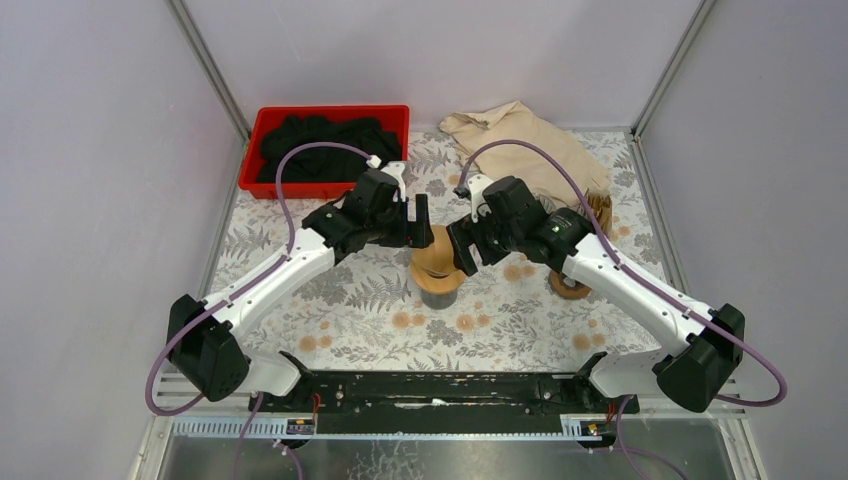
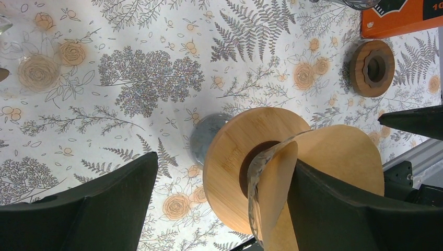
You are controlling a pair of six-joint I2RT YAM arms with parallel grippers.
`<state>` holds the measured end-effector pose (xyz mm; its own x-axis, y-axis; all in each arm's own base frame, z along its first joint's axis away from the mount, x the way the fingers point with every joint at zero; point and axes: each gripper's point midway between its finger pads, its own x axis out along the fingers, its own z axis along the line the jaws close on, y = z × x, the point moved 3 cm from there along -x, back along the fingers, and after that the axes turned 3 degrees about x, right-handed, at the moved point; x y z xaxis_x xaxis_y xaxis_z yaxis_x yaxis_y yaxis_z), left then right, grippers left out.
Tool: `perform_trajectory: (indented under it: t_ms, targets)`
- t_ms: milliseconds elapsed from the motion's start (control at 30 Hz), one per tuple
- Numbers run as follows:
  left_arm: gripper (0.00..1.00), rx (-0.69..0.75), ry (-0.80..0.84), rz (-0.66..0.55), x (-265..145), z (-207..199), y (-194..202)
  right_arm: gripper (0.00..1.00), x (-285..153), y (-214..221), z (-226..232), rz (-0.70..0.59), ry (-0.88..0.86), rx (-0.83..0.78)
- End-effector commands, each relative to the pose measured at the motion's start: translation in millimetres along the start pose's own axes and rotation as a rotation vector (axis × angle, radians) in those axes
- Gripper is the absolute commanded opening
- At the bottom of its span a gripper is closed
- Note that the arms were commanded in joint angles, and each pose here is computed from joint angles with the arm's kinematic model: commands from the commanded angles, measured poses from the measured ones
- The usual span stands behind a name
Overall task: Place the coffee filter in the dripper
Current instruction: Place the coffee filter in the coffee dripper.
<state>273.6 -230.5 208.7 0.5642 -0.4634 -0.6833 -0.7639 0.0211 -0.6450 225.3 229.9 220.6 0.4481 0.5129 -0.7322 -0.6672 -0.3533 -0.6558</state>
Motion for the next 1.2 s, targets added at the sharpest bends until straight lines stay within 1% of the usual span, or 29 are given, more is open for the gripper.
perform_trajectory:
  t_ms: [0, 167, 433, 600, 733, 1033, 1167]
  targets:
    - [0.94, 0.016, -0.001, -0.024, 2, 2, -7, 0.87, -9, 0, 2, -0.011, -0.030, -0.028]
    - [0.94, 0.011, 0.008, -0.027, 1, 0, -8, 0.87, -10, -1, 7, -0.012, -0.061, -0.025]
    - [0.94, 0.007, 0.008, -0.019, 2, 1, -5, 0.87, -24, -15, 17, -0.108, -0.118, -0.034]
    - [0.94, 0.006, 0.027, -0.041, -4, -3, -9, 0.88, -26, -21, 20, -0.151, -0.137, -0.025]
    - [0.94, 0.005, 0.025, -0.048, -5, -2, -10, 0.88, -23, -19, 21, -0.138, -0.146, -0.022]
    - [0.94, 0.004, 0.035, -0.055, -7, -4, -11, 0.88, -25, -9, 14, -0.104, -0.105, -0.015]
    - [0.95, 0.006, 0.038, -0.063, -10, -4, -12, 0.88, -31, -18, 19, -0.131, -0.128, -0.009]
